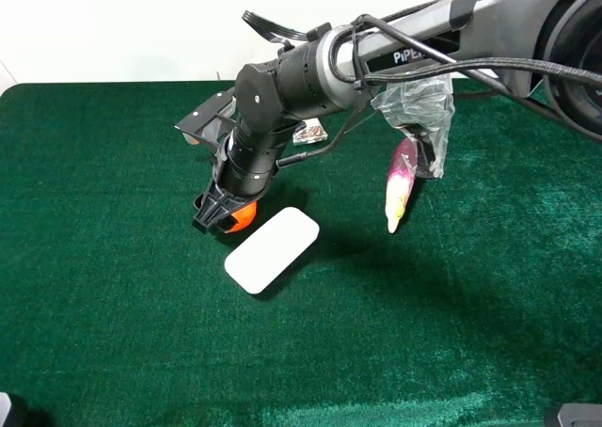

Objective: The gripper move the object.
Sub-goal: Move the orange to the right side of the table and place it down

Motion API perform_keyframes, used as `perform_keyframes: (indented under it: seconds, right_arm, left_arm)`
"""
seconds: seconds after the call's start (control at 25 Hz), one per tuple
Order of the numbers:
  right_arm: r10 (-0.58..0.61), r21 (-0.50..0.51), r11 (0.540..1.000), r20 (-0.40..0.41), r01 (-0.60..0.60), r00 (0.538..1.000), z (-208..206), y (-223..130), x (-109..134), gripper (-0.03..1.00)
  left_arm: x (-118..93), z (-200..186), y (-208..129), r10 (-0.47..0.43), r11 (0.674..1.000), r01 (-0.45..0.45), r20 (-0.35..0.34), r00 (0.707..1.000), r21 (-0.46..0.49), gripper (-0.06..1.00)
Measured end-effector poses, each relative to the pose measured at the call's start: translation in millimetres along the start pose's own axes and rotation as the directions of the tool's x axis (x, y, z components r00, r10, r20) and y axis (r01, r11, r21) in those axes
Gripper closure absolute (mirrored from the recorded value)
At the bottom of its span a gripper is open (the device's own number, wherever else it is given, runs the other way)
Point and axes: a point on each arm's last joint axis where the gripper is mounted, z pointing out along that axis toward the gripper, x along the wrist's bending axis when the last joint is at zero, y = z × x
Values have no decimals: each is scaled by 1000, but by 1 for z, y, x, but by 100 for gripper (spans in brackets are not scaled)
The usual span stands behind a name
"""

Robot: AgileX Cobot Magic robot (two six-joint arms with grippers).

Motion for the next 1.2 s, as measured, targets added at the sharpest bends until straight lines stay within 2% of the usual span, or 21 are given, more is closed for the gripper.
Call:
perform_keyframes:
  seconds: [0.6,0.88,1.2]
  right_arm:
    - [-3,12,1000,-6,3,1000,-4,0,1,42]
    - [-18,-25,1000,8,19,1000,-23,8,1,42]
    - [-13,-14,1000,13,13,1000,-43,11,2,42]
  left_arm:
    - [0,0,0,0,1000,0,0,1000,0,-5]
    - [0,0,0,0,1000,0,0,1000,0,-5]
    - [0,0,0,0,1000,0,0,1000,0,-5]
